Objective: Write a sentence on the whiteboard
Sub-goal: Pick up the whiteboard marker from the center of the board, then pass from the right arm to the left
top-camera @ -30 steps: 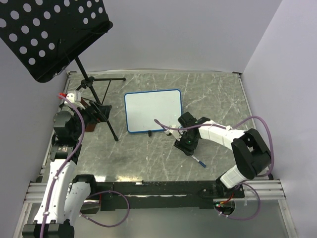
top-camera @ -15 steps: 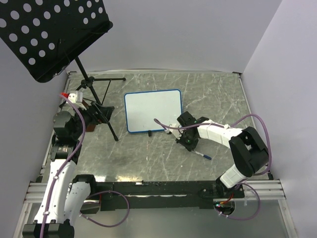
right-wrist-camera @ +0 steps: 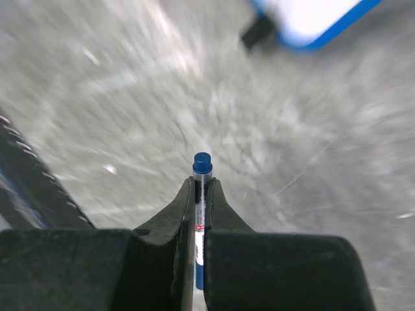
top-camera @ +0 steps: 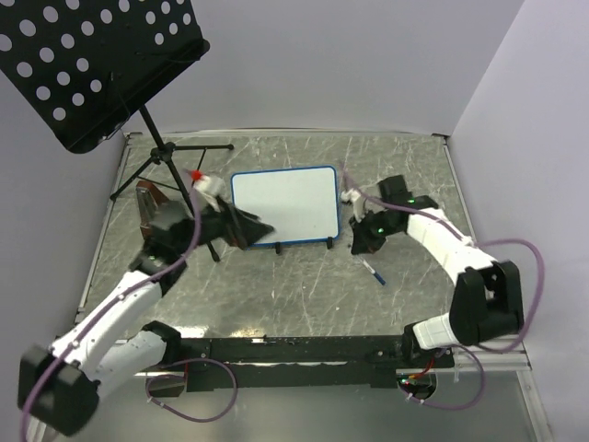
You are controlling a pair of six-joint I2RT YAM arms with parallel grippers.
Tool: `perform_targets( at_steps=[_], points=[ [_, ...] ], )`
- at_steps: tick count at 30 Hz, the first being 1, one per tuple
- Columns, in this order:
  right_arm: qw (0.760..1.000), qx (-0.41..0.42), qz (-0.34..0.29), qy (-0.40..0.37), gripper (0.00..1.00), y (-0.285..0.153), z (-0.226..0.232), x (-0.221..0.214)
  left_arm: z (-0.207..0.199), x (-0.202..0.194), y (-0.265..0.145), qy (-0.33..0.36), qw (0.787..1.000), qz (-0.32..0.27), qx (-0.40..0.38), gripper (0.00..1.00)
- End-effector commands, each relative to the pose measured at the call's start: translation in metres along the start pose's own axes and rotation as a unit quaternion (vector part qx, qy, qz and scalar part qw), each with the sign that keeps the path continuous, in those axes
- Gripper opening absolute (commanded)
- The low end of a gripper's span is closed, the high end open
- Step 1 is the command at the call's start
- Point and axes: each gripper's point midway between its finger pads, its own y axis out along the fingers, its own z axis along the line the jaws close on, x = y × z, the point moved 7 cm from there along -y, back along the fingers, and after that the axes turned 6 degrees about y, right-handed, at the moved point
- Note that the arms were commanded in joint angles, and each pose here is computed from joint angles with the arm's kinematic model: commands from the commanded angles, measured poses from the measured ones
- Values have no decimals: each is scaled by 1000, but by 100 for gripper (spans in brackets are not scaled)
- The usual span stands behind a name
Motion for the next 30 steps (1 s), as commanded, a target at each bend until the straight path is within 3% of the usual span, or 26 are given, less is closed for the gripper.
perform_targets(
  at_steps=[1, 4, 8, 15, 21, 24, 25, 27, 30],
  points=[
    [980, 119, -157, 2, 0, -50, 28, 42, -52, -10, 44, -40, 996, 0, -82, 95],
    [961, 153, -226, 33, 0, -67, 25, 56, -67, -37, 80, -70, 994, 34, -81, 87],
    [940, 188, -274, 75, 0, -80, 21, 59, -92, -67, 121, -80, 992, 66, -79, 84],
    [928, 172, -315, 101, 0, -93, 21, 54, -114, -96, 182, -67, 991, 106, -43, 80],
    [923, 185, -319, 113, 0, -95, 19, 51, -109, -116, 204, -59, 988, 141, -2, 67],
    [922, 185, -319, 116, 0, -95, 18, 50, -107, -121, 210, -54, 987, 151, 5, 55],
    [922, 186, -318, 117, 0, -94, 18, 50, -107, -122, 211, -50, 987, 153, 3, 36],
    [923, 182, -319, 115, 0, -94, 17, 49, -106, -122, 209, -42, 987, 154, 5, 15],
    [926, 182, -318, 94, 1, -94, 18, 47, -103, -119, 203, -6, 986, 164, 5, 1]
  ],
)
